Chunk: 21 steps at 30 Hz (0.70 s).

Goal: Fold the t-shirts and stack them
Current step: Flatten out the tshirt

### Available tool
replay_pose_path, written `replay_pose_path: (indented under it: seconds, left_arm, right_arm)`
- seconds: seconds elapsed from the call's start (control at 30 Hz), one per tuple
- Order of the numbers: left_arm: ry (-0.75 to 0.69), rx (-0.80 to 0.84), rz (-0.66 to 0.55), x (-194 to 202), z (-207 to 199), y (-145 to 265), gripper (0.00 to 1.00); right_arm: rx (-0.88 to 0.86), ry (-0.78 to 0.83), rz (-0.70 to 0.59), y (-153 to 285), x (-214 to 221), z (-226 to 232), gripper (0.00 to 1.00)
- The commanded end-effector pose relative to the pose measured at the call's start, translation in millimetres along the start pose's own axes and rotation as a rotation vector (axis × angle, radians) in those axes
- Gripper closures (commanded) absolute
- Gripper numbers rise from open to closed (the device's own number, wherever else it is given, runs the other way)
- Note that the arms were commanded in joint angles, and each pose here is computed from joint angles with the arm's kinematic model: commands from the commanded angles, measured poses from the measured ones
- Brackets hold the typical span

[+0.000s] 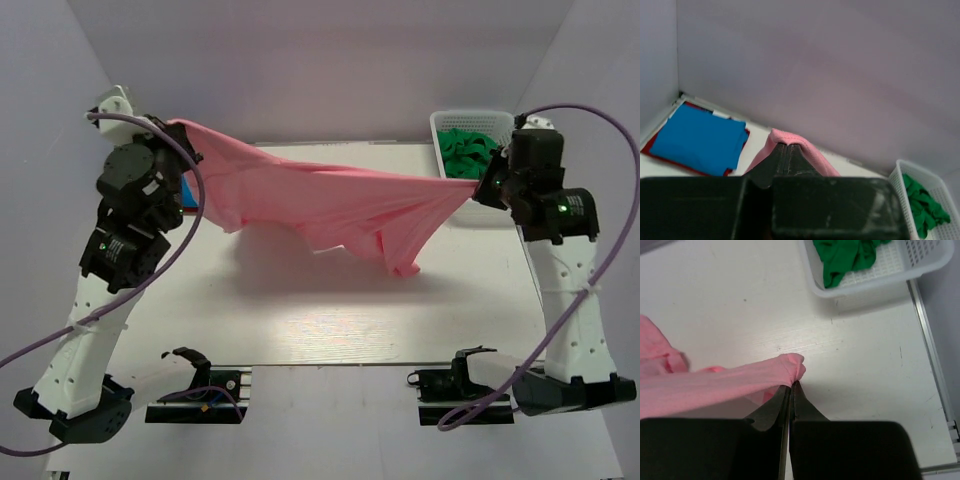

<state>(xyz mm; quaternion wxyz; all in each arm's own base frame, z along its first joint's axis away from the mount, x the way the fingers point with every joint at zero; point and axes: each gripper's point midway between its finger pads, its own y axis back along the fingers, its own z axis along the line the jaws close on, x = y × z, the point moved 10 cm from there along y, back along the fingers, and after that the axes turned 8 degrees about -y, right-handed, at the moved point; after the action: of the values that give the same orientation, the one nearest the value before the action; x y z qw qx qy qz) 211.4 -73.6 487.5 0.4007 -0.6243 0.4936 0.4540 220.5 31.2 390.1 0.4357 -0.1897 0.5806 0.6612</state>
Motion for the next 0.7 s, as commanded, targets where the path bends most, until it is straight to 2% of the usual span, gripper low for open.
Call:
replay_pose_path:
  seconds: [0.0, 0.37, 0.53, 0.67]
  left_arm:
    - [0.027, 0.034, -0.167, -53, 7, 17, 1.0]
    - [0.1, 0.263, -0.4, -141, 34, 91, 1.0]
    - [0.124, 0.342, -0.441, -156, 51, 125, 1.0]
    - [0.153, 0.48, -0.462, -160, 58, 152, 1.0]
  right_arm:
    - [-0.073, 0.039, -0.131, 46, -18, -2, 1.0]
    - [-0.299, 0.1, -0.39, 165, -36, -8, 1.0]
    - [-0.424, 0.11, -0.505, 214, -26, -16, 1.0]
    - [-0.533, 0.131, -0.51, 234, -11, -17, 1.0]
